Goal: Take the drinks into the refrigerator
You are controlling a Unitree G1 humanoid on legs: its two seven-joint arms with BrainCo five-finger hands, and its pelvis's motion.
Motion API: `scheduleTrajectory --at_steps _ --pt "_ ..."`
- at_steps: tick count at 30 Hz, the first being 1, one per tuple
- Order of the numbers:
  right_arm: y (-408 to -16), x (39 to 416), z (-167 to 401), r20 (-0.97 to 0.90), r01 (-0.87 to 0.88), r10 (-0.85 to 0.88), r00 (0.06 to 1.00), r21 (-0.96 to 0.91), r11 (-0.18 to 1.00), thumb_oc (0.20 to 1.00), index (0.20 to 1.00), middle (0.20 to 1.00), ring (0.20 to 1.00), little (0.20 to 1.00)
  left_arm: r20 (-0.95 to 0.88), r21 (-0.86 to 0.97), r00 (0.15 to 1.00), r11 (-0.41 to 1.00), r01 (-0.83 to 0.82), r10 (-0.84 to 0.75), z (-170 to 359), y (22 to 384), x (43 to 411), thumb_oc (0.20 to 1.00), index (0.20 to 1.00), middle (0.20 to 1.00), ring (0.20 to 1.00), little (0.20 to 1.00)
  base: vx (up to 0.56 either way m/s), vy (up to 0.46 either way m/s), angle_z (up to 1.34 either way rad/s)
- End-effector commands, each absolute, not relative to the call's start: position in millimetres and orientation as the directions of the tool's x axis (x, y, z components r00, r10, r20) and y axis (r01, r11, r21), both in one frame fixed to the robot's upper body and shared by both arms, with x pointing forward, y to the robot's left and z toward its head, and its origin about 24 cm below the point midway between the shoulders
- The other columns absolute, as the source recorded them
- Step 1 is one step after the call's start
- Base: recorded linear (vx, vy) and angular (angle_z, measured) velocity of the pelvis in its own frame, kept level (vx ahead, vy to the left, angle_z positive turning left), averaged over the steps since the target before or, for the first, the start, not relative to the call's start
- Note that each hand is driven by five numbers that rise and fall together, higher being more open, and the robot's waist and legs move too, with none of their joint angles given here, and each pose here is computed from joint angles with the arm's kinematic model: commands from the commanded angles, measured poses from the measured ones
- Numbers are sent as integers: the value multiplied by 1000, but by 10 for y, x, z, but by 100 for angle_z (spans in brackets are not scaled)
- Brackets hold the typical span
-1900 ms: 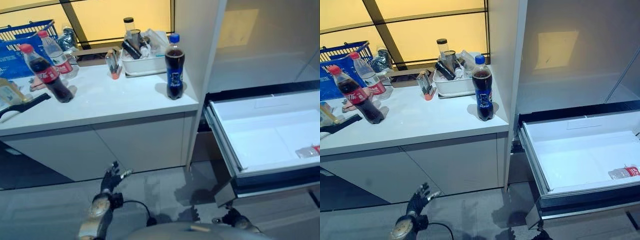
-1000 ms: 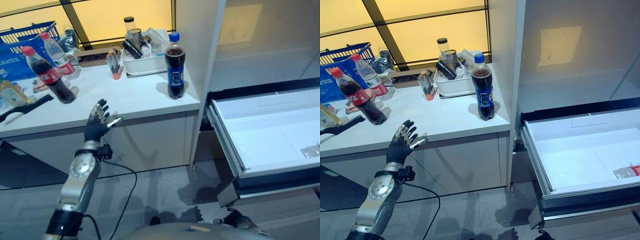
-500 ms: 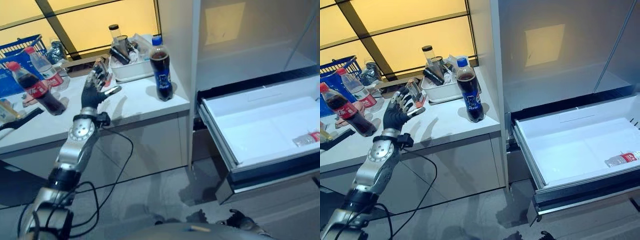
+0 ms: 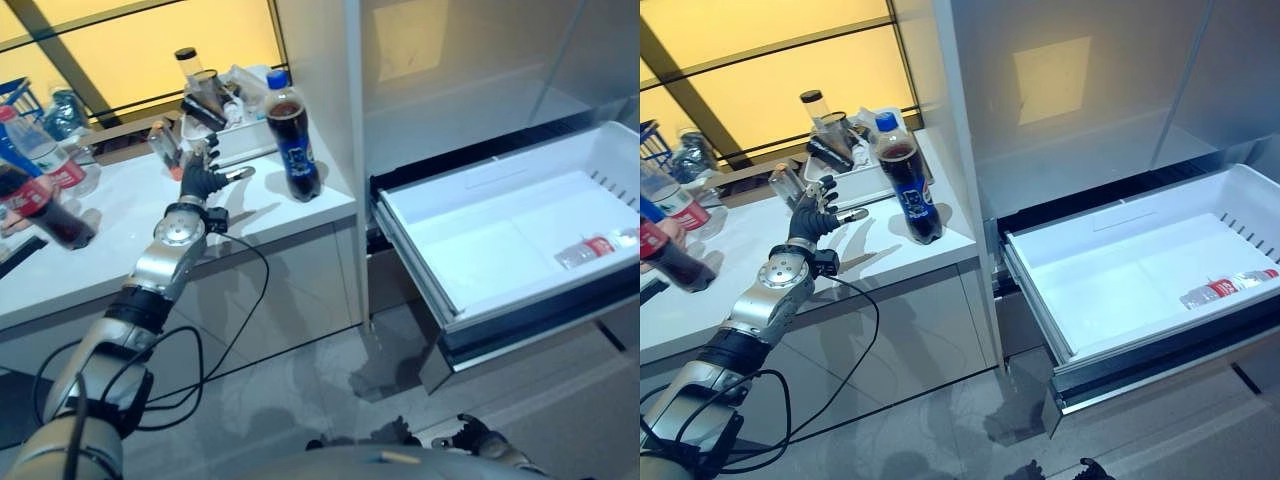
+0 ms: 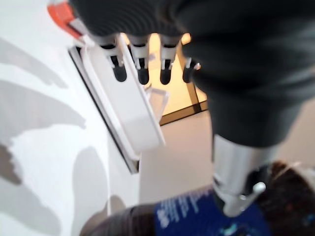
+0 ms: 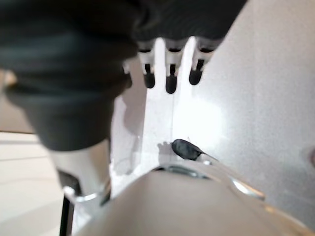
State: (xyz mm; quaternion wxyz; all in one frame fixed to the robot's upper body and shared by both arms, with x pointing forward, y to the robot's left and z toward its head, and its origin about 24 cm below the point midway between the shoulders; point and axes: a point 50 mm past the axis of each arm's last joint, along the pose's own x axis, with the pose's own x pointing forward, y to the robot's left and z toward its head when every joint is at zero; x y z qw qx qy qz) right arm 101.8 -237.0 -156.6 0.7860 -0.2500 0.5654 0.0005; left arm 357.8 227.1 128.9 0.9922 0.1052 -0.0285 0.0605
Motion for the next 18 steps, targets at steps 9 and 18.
scheduleTrajectory --at_steps 9,18 --pt "-2233 1108 -1570 -879 -271 -259 399 -383 883 1000 1000 1000 1000 1000 139 168 975 966 -195 172 1694 2284 3859 1000 1000 1000 1000 1000 2 0 -5" --pt "-2245 1255 -1519 -856 -246 -264 444 -400 883 1000 1000 1000 1000 1000 143 130 974 972 -194 175 1748 2201 3923 1000 1000 1000 1000 1000 -28 1 -7"
